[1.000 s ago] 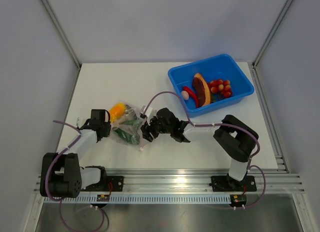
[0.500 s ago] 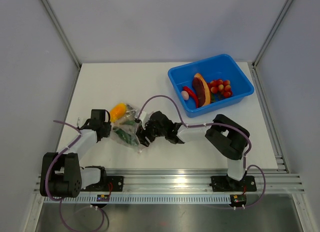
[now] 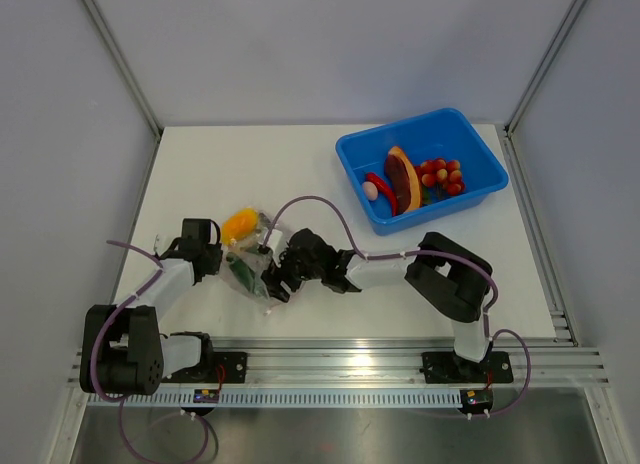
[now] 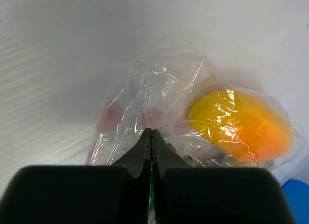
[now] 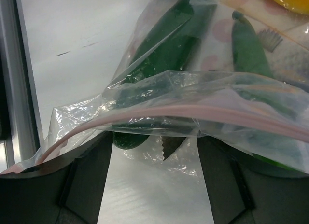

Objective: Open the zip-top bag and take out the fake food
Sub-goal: Pick up the fake vegetable from the zipper food storage bag.

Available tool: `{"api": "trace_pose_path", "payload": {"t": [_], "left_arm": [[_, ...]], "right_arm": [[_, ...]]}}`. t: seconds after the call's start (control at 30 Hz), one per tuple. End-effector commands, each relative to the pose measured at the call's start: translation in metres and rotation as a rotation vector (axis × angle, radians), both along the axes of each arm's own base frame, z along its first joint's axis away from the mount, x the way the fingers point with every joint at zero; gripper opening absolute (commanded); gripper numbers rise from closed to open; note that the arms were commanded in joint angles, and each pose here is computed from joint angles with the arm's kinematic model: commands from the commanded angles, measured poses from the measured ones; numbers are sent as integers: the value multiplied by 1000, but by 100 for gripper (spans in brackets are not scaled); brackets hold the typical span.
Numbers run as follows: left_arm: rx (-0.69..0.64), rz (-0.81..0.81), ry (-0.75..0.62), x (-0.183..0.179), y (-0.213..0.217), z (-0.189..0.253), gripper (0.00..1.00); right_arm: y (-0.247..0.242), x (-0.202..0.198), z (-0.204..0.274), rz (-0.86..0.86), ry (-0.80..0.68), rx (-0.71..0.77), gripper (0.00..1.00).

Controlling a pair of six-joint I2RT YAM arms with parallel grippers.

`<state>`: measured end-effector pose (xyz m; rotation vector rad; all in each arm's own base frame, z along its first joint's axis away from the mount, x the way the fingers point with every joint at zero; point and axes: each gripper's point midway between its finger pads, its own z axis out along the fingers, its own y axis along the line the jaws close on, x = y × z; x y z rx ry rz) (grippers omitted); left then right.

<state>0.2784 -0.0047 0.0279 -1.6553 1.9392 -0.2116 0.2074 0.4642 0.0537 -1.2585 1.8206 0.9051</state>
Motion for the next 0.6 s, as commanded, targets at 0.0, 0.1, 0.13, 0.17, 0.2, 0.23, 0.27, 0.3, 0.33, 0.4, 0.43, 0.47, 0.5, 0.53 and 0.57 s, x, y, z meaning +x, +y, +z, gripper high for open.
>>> {"api": "trace_pose_path", "payload": {"t": [0.0,0.1,0.13,0.17,0.2,0.23,0.27,0.3,0.33,0.4,0.43,0.47,0.5,0.53,0.57], "left_arm": [[-2,-18,-21,7,-3,4,0],[1,-22,-20,7,-2,4,0],[0,-24,-18,7,-3,4,0],[-1,-27,-19,7,-3,5,0],[-3,-27,-20,7,-4,5,0],[0,-26,-16,7,-3,5,0],[3,-25,-14,6,-2,5,0],[1,-30,-11,6,-3,5,0],[-4,-34,-13,6,-4,6,0],[-17,-47,-16,5,-8,6,0],[-19,-48,-17,5,-8,7,0],[-21,-50,-14,5,-8,7,0],[-25,-50,-19,4,-9,9,0],[-32,-56,-19,4,-11,9,0],[-38,-58,-19,3,-12,10,0]], "right_arm": [[16,-2,10,8,-3,28,79],[22,-3,10,9,-2,27,80],[22,-4,9,11,0,20,82],[24,-6,9,10,6,24,82],[25,-4,9,3,7,24,82],[26,-6,7,3,7,19,82],[26,-3,6,-11,4,13,82],[29,0,7,-20,1,11,82],[27,0,3,-22,6,-5,82],[29,1,0,-21,4,-12,81],[30,1,-1,-21,5,-10,81],[30,1,-1,-23,4,-12,80],[30,3,-5,-27,5,-20,80],[30,3,-6,-29,3,-22,80],[30,5,-4,-35,-3,-19,80]]}}
